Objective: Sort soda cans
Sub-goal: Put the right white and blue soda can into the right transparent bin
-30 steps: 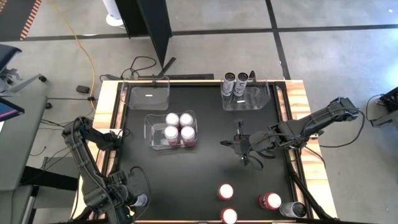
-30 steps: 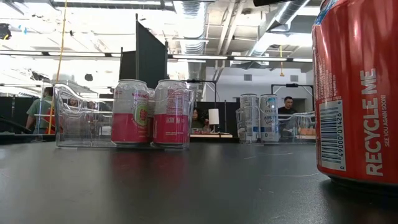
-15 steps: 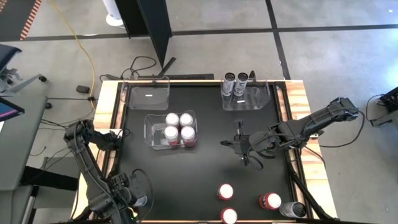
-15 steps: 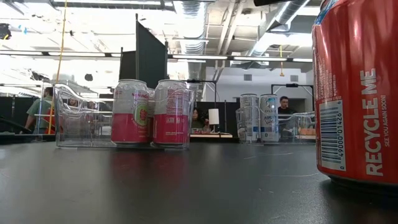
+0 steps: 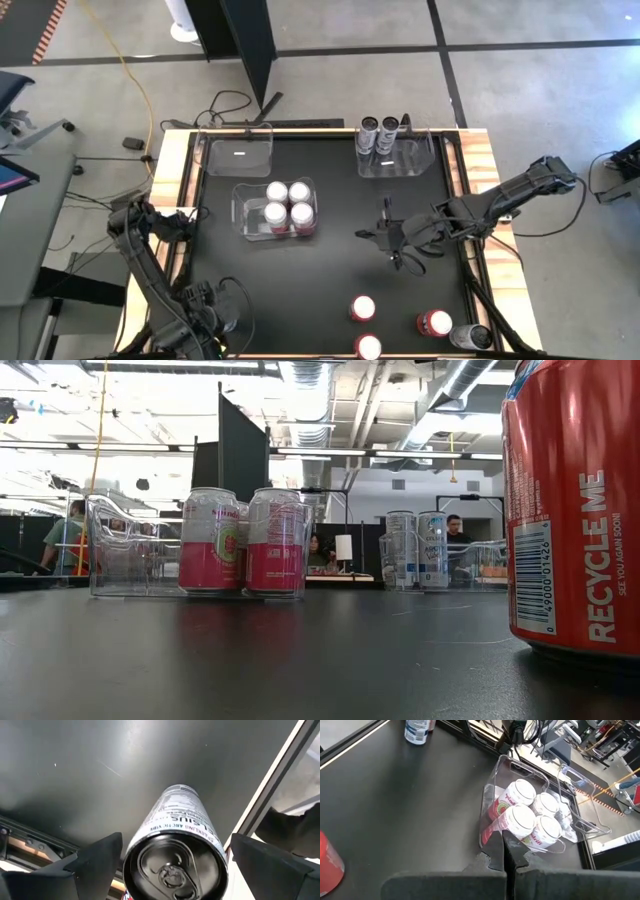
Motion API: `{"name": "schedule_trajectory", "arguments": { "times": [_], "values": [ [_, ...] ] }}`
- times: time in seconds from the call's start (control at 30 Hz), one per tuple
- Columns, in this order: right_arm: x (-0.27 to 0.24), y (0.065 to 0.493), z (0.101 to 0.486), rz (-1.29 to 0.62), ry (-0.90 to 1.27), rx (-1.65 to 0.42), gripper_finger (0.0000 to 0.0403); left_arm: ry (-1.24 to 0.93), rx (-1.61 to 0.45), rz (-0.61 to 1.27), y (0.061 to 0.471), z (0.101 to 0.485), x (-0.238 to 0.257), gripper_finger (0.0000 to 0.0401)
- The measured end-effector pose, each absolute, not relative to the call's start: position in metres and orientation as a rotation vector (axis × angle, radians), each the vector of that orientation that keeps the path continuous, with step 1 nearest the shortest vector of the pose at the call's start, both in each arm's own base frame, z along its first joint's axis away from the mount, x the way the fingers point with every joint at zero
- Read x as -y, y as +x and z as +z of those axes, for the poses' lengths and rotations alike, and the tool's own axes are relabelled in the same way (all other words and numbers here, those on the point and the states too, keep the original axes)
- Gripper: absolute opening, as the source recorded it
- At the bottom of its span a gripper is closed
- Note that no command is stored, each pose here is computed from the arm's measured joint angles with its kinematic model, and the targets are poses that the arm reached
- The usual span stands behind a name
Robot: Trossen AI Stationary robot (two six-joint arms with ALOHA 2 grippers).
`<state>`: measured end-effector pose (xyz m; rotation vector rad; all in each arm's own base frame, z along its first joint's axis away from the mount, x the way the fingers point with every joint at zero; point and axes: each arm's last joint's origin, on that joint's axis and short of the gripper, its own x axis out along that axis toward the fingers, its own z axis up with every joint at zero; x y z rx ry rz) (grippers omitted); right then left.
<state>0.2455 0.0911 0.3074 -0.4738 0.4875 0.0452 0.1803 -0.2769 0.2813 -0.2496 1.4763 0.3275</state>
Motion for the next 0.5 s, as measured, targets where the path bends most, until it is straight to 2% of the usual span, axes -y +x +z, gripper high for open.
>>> {"name": "schedule_trajectory", "arguments": {
  "times": [0.23,0.5],
  "values": [
    [-0.097,0.243,0.307,0.069,-0.476,-0.481,0.0000,-0.255,-1.538,0.314,0.179,0.258,0.278,0.0369],
    [-0.099,0.243,0.307,0.072,-0.467,-0.479,0.0000,-0.223,-1.505,0.312,0.179,0.244,0.277,0.0368]
  ]
}}
